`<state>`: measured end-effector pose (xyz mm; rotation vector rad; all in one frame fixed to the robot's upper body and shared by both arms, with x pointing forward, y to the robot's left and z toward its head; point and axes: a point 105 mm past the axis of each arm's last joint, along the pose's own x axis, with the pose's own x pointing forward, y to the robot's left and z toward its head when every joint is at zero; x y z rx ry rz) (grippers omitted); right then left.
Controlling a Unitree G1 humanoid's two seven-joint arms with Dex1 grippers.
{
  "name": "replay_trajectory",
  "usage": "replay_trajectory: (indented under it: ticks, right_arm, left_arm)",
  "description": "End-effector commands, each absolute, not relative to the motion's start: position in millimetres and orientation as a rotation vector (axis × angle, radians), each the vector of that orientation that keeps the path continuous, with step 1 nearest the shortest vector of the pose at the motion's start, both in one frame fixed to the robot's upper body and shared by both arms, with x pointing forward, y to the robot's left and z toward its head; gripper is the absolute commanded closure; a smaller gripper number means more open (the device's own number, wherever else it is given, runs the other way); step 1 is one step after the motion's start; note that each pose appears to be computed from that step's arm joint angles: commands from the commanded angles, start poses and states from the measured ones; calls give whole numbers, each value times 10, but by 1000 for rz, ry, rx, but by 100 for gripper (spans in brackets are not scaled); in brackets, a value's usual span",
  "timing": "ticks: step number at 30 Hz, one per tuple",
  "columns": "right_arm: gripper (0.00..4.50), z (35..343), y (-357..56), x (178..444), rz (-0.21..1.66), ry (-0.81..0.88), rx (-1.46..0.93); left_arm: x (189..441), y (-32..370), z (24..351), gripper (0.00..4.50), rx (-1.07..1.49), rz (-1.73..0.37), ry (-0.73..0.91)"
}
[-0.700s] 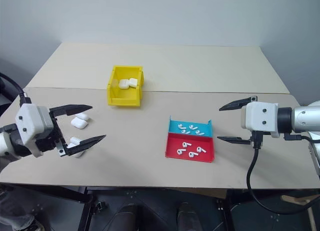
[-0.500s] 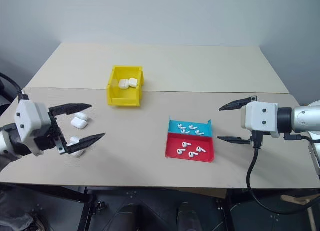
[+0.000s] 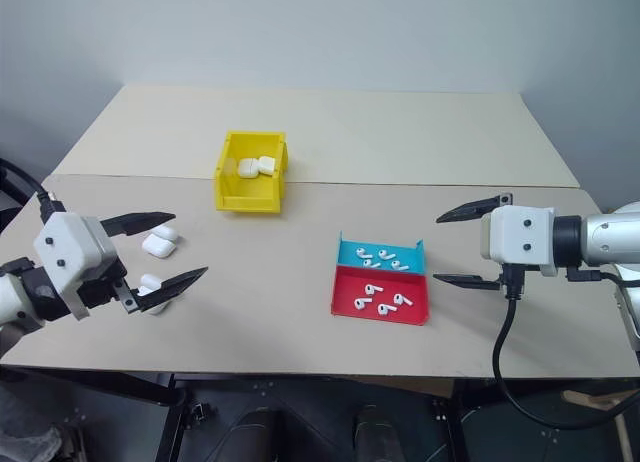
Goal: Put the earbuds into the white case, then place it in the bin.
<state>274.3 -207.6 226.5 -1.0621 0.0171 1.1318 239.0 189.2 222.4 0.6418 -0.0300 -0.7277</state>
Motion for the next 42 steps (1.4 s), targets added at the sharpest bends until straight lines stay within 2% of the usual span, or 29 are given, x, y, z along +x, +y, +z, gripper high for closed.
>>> replay_trajectory:
  ticks: [1,4,10,13,16,22,28,34,42]
  right_arm:
    - [3,2353,-2065,2650,1138,8,-1079]
    - [3,2299,-2081,2615,1140,33,-1071]
    - [3,2193,-2049,2590,1139,62,-1053]
    - [3,2156,-2026,2581,1140,64,-1045]
    - [3,2148,-2005,2579,1138,60,-1030]
    - [3,2124,-2003,2616,1131,70,-1033]
    - [3,2124,-2004,2599,1141,84,-1023]
    - [3,2124,-2008,2613,1149,91,-1013]
    - [3,2137,-1984,2639,1159,93,-1012]
  left_arm:
    - [2340,1929,2332,0,719,-639,-34]
    - [2376,2050,2324,0,689,-561,47]
    - [2440,2611,2318,0,578,-397,426]
    - [2470,2893,2361,0,500,-283,544]
    - [2458,3052,2366,0,473,-261,638]
    - [2519,3326,2286,0,487,-230,767]
    - [2602,3670,2210,0,422,-208,812]
    - [2719,3841,2081,0,365,-281,832]
    - [2977,3917,1747,0,280,-343,903]
